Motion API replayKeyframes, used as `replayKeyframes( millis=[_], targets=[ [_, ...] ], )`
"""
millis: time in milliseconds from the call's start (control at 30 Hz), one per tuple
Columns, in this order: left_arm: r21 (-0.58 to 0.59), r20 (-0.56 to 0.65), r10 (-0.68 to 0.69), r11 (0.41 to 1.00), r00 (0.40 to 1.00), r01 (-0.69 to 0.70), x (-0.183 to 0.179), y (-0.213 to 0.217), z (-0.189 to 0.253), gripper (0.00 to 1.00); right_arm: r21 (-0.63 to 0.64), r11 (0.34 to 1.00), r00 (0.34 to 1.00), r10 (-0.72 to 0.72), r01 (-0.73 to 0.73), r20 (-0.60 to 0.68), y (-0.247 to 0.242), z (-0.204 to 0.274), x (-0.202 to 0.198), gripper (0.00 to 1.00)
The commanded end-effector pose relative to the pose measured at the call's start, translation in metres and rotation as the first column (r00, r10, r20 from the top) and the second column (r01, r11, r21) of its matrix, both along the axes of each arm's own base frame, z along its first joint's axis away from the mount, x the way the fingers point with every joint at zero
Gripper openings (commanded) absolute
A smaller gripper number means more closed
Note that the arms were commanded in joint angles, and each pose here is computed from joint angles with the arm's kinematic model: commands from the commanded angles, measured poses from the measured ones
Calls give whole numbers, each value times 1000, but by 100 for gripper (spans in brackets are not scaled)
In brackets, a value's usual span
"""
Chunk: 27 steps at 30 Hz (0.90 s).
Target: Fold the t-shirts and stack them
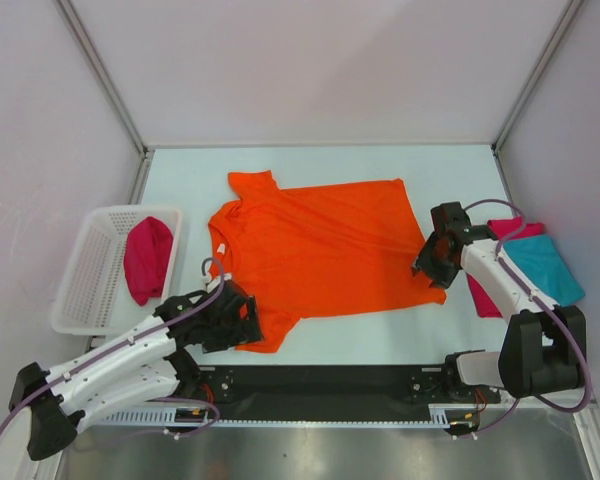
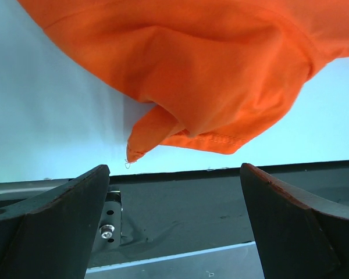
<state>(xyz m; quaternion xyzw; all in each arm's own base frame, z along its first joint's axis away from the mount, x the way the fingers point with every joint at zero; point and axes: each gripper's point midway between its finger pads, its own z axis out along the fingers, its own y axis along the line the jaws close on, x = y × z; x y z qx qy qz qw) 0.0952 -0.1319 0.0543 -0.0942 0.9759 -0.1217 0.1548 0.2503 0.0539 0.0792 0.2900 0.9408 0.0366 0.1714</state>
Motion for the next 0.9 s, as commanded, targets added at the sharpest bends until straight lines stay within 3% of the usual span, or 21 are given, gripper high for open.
replayKeyframes(
  millis=[0, 367, 700, 767, 867],
  targets=[
    [-32, 6, 39, 999, 999, -38, 0, -8, -8, 100, -5, 1000, 999, -8, 8, 31, -7, 8, 10, 54],
    [-58, 23, 40, 998, 999, -39, 0, -13, -18, 98, -92, 994, 998, -62, 64, 22, -37, 3, 12, 55],
    [-113, 54, -9, 994, 998, 16, 11, -34, -40, 82, -124, 988, 996, -92, 91, 1, -53, -1, 10, 55],
    [-119, 57, -22, 993, 998, 29, 11, -37, -44, 70, -124, 987, 995, -104, 103, 1, -57, 0, 9, 55],
    [-124, 62, -32, 992, 998, 40, 13, -40, -44, 16, -126, 986, 994, -111, 110, 5, -60, 3, 8, 54]
  ],
)
